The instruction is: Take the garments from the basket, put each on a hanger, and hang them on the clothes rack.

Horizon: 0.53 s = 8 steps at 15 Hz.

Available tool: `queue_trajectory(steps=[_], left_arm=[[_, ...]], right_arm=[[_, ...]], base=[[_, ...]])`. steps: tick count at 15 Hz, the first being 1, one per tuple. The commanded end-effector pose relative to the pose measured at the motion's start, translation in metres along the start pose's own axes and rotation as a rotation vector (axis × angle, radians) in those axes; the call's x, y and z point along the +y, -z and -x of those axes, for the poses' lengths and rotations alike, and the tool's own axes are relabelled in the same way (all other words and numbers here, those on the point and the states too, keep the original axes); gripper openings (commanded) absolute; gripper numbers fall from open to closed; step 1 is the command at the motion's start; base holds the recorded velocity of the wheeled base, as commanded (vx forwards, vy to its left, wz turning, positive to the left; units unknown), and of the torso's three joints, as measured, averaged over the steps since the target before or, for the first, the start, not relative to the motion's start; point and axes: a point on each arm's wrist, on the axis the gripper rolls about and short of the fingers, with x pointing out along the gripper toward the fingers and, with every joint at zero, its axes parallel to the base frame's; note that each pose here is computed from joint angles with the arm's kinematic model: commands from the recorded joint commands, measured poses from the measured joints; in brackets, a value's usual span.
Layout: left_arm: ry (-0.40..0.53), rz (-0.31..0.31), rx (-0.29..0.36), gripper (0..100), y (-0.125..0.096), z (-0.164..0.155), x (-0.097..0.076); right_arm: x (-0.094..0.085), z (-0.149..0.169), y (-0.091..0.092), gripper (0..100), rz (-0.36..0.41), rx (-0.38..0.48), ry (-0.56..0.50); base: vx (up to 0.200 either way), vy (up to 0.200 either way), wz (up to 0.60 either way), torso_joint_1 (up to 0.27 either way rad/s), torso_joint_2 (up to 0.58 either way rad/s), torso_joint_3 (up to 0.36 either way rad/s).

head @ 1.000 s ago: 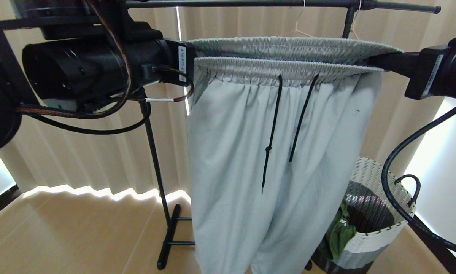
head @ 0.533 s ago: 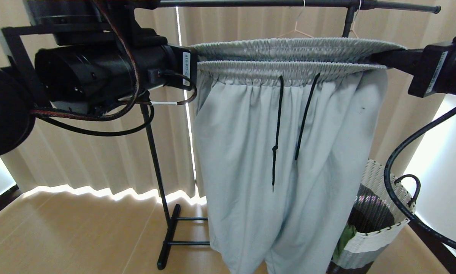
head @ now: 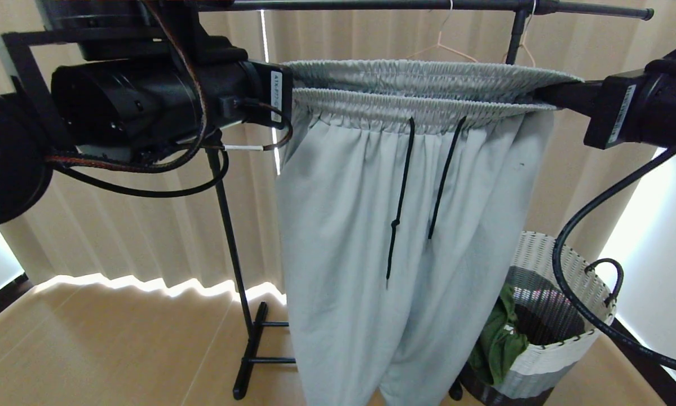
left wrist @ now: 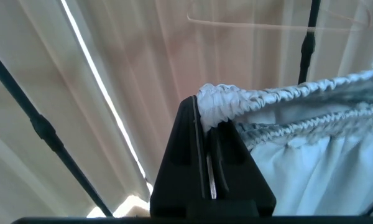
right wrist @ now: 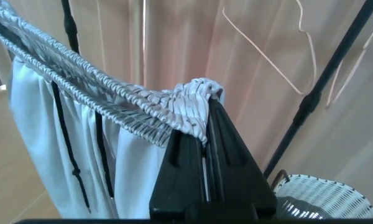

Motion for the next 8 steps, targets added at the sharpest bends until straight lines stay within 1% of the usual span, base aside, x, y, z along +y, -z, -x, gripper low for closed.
queue_trajectory(steps=[1, 2, 3, 4, 5, 7, 8], left_arm=[[-0.032, 0.007, -0.034, 0, -0.010, -0.021, 0.001], [-0.042, 0.002, -0.040, 0, -0.011, -0.030, -0.001], [-0.048, 0.000, -0.043, 0, -0.011, -0.034, -0.001], [-0.061, 0.002, -0.054, 0, -0.011, -0.051, -0.002], [-0.063, 0.003, -0.059, 0, -0.010, -0.057, -0.004], [-0.067, 0.005, -0.062, 0, -0.010, -0.062, -0.005], [-0.067, 0.004, -0.061, 0, -0.009, -0.062, -0.005]], right_arm=[[-0.003, 0.028, -0.012, 0, 0.012, -0.032, -0.002], [-0.003, 0.040, -0.012, 0, 0.017, -0.017, -0.007], [-0.002, 0.046, -0.012, 0, 0.016, -0.010, -0.017], [0.006, 0.066, -0.008, 0, 0.020, 0.002, -0.080], [0.011, 0.074, -0.004, 0, 0.023, 0.005, -0.125], [0.020, 0.080, 0.006, 0, 0.034, 0.026, -0.186], [0.022, 0.080, 0.006, 0, 0.035, 0.028, -0.195]], base=[[0.000, 0.000, 0.00, 0.000, 0.00, 0.000], [0.000, 0.000, 0.00, 0.000, 0.00, 0.000], [0.000, 0.000, 0.00, 0.000, 0.00, 0.000], [0.000, 0.000, 0.00, 0.000, 0.00, 0.000], [0.000, 0.000, 0.00, 0.000, 0.00, 0.000], [0.000, 0.000, 0.00, 0.000, 0.00, 0.000], [0.000, 0.000, 0.00, 0.000, 0.00, 0.000]])
